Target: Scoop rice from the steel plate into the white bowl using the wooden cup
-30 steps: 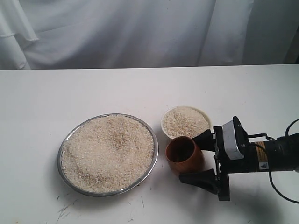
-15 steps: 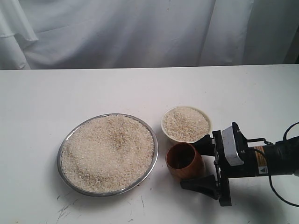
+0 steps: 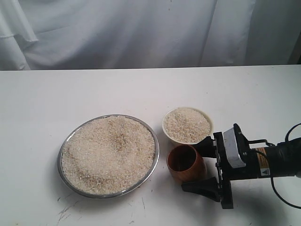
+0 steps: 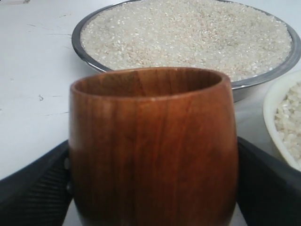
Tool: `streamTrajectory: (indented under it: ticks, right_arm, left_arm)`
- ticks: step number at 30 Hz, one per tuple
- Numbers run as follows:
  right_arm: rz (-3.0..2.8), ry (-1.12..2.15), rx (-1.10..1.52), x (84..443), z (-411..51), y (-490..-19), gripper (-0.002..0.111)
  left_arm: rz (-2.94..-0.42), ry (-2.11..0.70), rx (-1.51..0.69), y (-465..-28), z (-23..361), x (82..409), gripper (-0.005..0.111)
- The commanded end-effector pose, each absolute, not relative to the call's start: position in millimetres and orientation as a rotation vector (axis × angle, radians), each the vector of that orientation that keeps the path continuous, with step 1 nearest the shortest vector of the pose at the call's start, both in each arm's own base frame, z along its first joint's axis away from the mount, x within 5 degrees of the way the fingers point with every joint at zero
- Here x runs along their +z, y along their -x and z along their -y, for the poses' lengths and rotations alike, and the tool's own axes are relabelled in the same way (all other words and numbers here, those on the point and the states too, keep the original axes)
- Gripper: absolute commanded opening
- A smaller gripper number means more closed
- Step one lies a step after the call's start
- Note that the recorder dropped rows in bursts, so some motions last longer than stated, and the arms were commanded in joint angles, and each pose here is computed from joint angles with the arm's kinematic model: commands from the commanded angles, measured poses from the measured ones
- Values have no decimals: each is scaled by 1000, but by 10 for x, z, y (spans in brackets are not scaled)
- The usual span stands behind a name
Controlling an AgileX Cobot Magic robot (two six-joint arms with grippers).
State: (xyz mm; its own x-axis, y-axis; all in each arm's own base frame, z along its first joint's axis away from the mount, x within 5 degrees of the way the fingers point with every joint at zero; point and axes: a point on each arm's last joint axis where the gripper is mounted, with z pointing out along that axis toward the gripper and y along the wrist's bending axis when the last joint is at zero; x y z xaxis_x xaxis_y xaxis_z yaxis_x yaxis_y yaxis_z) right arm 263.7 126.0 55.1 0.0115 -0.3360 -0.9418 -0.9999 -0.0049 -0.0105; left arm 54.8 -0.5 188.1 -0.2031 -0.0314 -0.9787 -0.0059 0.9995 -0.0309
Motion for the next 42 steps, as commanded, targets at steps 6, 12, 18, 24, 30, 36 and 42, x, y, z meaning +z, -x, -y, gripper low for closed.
streamTrajectory:
  ticks: [6, 12, 18, 24, 30, 36, 42]
  right_arm:
    - [-1417, 1473, 1023, 568, -1251, -2640, 0]
    - [-1417, 1473, 1023, 568, -1251, -2640, 4]
    - [-1410, 1485, 1027, 567, -1251, -2631, 19]
    - [-1407, 1489, 1027, 566, -1248, -2629, 43]
    - [-1441, 1474, 1048, 562, -1189, -2634, 76]
    - [-1425, 1512, 1066, 565, -1166, -2606, 83]
    - [-1410, 1515, 1046, 647, -1168, -2625, 83]
  left_arm:
    - [-1768, 30, -27, -547, 5, 1874, 0]
    - [-1768, 30, -27, -547, 5, 1874, 0]
    - [-1768, 30, -27, -547, 5, 1874, 0]
    - [-1768, 30, -27, -547, 5, 1874, 0]
    - [-1768, 30, -27, -547, 5, 1874, 0]
    - [-1768, 30, -27, -547, 5, 1874, 0]
    - [-1768, 30, -27, -547, 5, 1874, 0]
